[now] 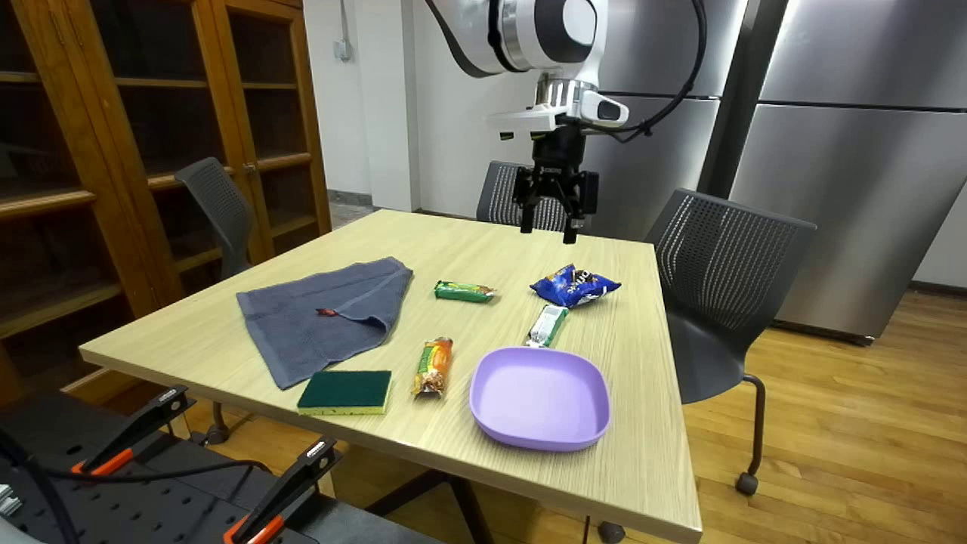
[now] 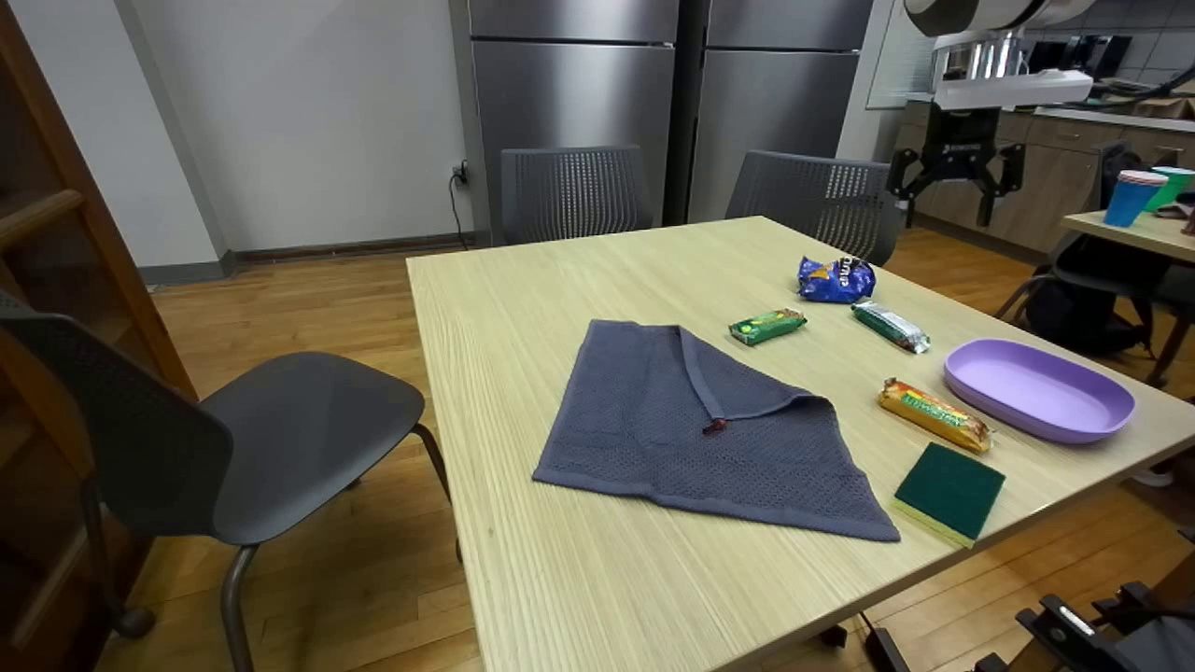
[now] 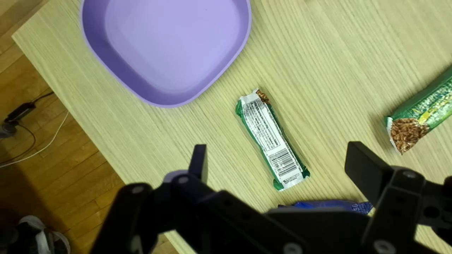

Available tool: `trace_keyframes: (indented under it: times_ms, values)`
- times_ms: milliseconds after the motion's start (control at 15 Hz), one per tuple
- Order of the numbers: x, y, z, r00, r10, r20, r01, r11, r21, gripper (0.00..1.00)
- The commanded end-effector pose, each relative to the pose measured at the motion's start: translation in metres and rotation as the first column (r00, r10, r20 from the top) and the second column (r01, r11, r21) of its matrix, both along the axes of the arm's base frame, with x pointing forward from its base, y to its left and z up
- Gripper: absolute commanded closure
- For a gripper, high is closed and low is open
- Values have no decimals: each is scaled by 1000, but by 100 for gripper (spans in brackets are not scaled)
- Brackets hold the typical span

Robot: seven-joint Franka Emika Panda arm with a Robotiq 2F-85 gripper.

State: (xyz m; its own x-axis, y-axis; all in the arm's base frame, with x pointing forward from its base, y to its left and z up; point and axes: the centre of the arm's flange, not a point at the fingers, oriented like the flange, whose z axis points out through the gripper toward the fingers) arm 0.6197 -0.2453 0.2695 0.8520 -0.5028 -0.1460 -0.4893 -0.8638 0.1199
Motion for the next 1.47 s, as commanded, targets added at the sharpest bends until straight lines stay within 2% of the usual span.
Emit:
trace_keyframes:
  times_ms: [0,133,200,1133,1400]
  values:
    - [8,-9,-6,998,12,-58,-14,1000,-20,0]
    - [6,-10,-7,996,17,-82,-20,999,-31,0]
    - [-2,-5,-13,999,11,-48,-11,1000,-17,0]
    - [-3,-5,-14,998,12,-62,-14,999,-29,0]
    - [-5,4,-22,999,19,-41,-21,999,-42,0]
